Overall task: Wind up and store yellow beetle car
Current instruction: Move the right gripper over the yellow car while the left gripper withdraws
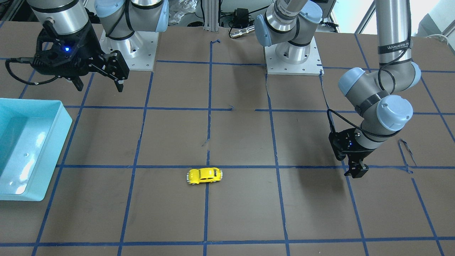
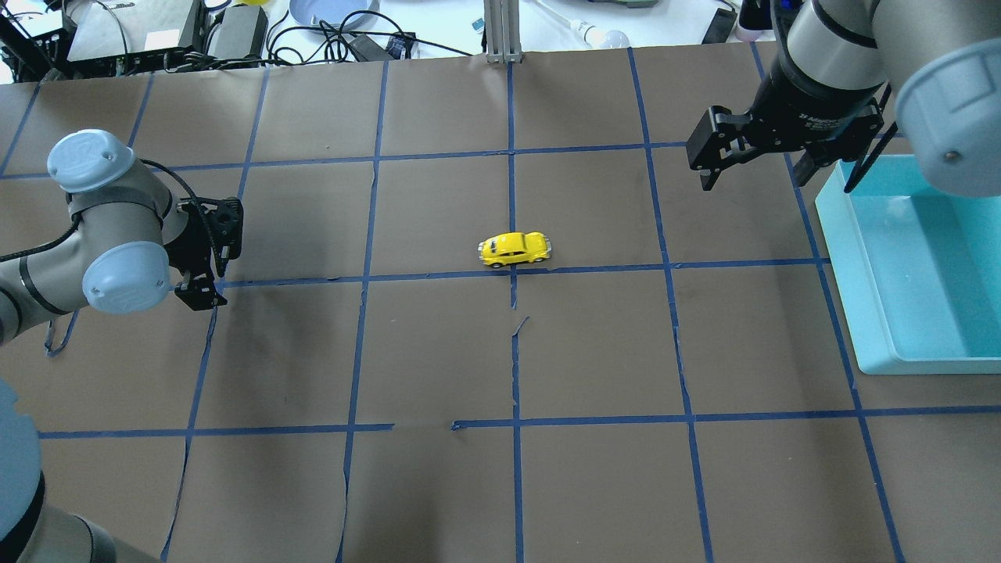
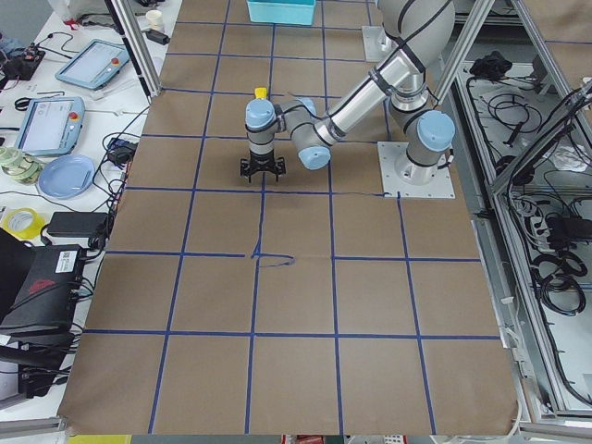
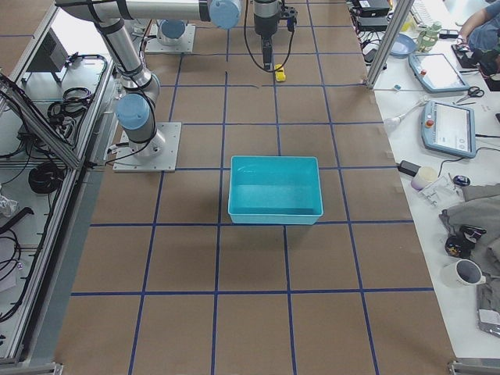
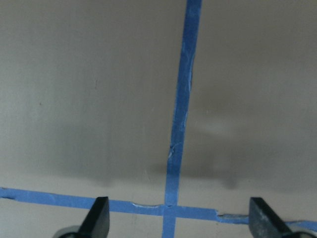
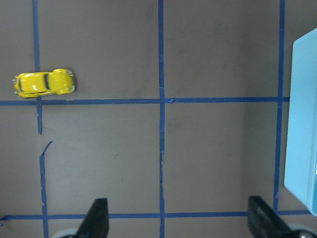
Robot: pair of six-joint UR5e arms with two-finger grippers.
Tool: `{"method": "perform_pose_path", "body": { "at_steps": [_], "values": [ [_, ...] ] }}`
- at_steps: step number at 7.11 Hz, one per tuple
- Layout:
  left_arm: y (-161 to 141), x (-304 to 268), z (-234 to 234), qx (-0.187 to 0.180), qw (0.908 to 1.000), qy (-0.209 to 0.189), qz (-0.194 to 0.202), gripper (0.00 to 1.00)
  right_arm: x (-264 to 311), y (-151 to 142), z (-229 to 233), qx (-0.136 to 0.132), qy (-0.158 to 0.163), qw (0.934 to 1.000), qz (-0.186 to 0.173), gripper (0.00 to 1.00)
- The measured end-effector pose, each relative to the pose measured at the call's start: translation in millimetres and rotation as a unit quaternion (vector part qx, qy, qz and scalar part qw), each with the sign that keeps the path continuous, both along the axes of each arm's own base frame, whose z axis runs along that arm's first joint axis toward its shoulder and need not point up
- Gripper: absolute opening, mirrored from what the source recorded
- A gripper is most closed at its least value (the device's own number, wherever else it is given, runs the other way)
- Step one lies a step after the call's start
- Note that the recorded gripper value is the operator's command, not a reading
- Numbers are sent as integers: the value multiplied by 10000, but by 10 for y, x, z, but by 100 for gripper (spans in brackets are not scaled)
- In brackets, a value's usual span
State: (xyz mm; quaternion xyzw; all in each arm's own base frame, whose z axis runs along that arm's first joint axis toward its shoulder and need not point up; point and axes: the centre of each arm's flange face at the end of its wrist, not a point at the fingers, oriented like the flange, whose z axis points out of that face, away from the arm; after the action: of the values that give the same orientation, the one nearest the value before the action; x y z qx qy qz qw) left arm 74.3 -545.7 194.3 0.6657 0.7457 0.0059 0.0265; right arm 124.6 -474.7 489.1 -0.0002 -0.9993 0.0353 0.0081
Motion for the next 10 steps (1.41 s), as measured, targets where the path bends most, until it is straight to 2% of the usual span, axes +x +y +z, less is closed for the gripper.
{"method": "perform_pose_path", "body": {
  "at_steps": [1, 2, 3, 5, 6, 7, 8, 9, 10],
  "values": [
    [-5, -40, 19, -23, 10000, 12, 48, 100, -6, -3, -11, 13, 23, 10000, 0, 100],
    [-18, -155, 84, -93, 9995, 45, 287, 100, -9, -6, -19, 21, 36, 10000, 0, 100],
    [-35, -363, 205, -207, 9974, 114, 677, 100, -17, -10, -29, 36, 41, 10000, -4, 100],
    [-132, -1043, 754, -505, 9836, 357, 1693, 100, -44, -90, -133, 127, 44, 9999, 14, 100],
    [-214, -1414, 1156, -483, 9761, 448, 2069, 100, -64, -181, -227, 165, 57, 9996, 229, 100],
    [-278, -1695, 1602, -314, 9636, 502, 2607, 100, -80, -296, -315, 118, 94, 9967, 802, 100],
    [-273, -1880, 2004, -136, 9390, 584, 3387, 100, -89, -412, -403, 34, 161, 9880, 1535, 100],
    [-200, -2008, 2304, -39, 8970, 695, 4364, 100, -103, -537, -555, 50, 212, 9746, 2230, 100],
    [-69, -2080, 2572, -47, 8418, 752, 5345, 100, -150, -670, -725, 80, 252, 9580, 2855, 100]
  ]
}}
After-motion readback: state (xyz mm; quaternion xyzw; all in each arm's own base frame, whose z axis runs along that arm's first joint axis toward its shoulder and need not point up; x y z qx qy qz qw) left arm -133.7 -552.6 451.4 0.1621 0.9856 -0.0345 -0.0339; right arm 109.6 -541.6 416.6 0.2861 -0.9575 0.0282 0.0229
